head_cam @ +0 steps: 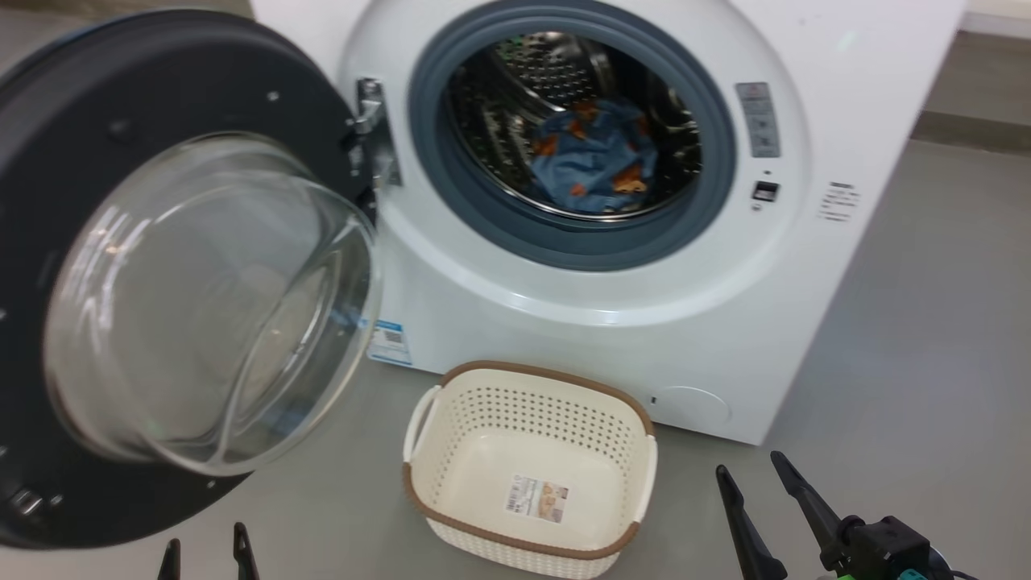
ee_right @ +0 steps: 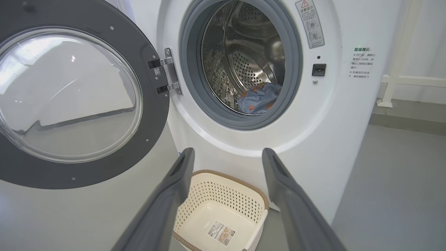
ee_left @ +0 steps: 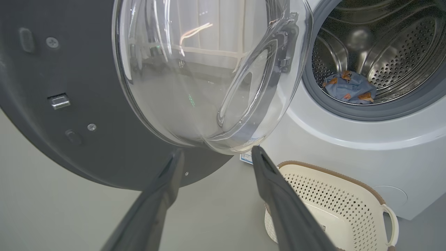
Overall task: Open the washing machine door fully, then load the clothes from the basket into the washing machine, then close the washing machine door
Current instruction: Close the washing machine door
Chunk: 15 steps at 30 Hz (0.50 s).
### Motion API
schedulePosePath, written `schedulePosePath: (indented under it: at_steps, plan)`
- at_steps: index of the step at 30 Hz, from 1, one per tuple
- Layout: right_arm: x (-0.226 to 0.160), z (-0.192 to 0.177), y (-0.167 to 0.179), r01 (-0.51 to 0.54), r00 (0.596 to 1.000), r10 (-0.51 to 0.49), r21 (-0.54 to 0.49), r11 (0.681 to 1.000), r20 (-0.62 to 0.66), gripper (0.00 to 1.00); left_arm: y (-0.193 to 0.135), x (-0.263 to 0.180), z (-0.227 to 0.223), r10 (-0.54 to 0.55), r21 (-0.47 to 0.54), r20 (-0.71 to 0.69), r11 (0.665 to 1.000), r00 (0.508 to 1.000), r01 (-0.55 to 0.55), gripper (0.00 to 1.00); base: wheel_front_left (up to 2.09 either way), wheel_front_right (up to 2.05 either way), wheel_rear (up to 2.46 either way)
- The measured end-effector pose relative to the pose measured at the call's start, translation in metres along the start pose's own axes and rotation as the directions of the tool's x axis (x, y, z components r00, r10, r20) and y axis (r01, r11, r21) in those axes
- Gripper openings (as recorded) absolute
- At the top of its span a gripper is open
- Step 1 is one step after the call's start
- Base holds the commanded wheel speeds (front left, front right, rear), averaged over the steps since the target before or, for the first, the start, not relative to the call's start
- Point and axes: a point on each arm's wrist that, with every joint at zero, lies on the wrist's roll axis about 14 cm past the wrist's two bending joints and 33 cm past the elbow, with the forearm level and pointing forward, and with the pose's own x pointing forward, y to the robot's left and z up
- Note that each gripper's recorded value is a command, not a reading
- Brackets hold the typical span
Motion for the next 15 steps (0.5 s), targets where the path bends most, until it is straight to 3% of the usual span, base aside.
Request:
schedulePosePath:
  at_steps: [15]
  plan:
    - [0.018,-0.004,0.043,-0.138,0.990,0.138,0.004,0.990,-0.012,1.00,0.043,-0.025,0.002,0.130,-0.022,0.017,0.991,0.991,-0.130,1.00,0.00,0.00,0.00]
